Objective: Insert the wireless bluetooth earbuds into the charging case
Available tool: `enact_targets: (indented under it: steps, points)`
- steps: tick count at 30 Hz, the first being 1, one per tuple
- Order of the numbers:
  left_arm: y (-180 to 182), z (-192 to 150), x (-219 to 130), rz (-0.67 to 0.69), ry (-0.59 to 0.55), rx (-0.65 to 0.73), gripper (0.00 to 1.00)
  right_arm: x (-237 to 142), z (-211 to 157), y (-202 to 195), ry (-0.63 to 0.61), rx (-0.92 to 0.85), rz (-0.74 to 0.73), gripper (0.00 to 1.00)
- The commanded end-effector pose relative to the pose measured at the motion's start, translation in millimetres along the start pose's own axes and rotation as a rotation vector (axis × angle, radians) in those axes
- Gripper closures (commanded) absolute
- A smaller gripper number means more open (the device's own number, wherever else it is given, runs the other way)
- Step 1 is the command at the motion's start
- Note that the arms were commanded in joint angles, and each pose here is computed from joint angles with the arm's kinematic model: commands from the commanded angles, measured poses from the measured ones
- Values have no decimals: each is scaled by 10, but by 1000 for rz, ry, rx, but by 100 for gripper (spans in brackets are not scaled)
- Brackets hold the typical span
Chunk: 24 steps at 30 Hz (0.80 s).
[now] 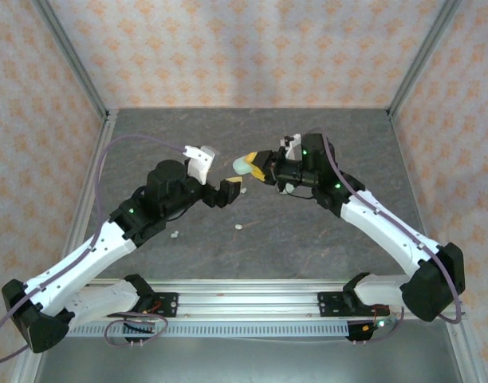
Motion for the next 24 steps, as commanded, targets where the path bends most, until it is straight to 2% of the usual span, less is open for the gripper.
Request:
enact_targets:
  steps: [1, 5, 9, 12, 15, 16, 24]
  points:
    - [-50, 128, -34, -75, -75, 151, 5, -143, 16, 262, 4, 18, 69, 85]
    - [-18, 229, -15, -154, -33, 108, 5, -174, 2, 280, 6, 40, 86, 85]
    - [41, 309, -24, -275, -183, 46, 7, -179, -5, 296, 9, 55, 112, 85]
    - [95, 390, -2, -353, -237, 5, 17, -197, -6, 323, 6, 70, 136, 85]
    - [101, 438, 71, -417, -202, 14, 32, -236, -13, 387, 1, 81, 173, 85]
    - [109, 446, 88, -426, -196, 18, 33, -240, -9, 398, 3, 84, 176, 85]
    - [50, 573, 179, -535, -170, 33, 33, -268, -17, 486, 20, 90, 199, 85]
Point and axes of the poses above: each hand's point on the last joint's axis, 136 mm out from that joint toward the fingers, its own x axis out along the fingers, its own y axis along the line the jaws close on, z = x × y, the point moved 9 cm from there along -x, back along the fingers, and after that the axes turned 9 degrees about -x, right-handed, at the moved point
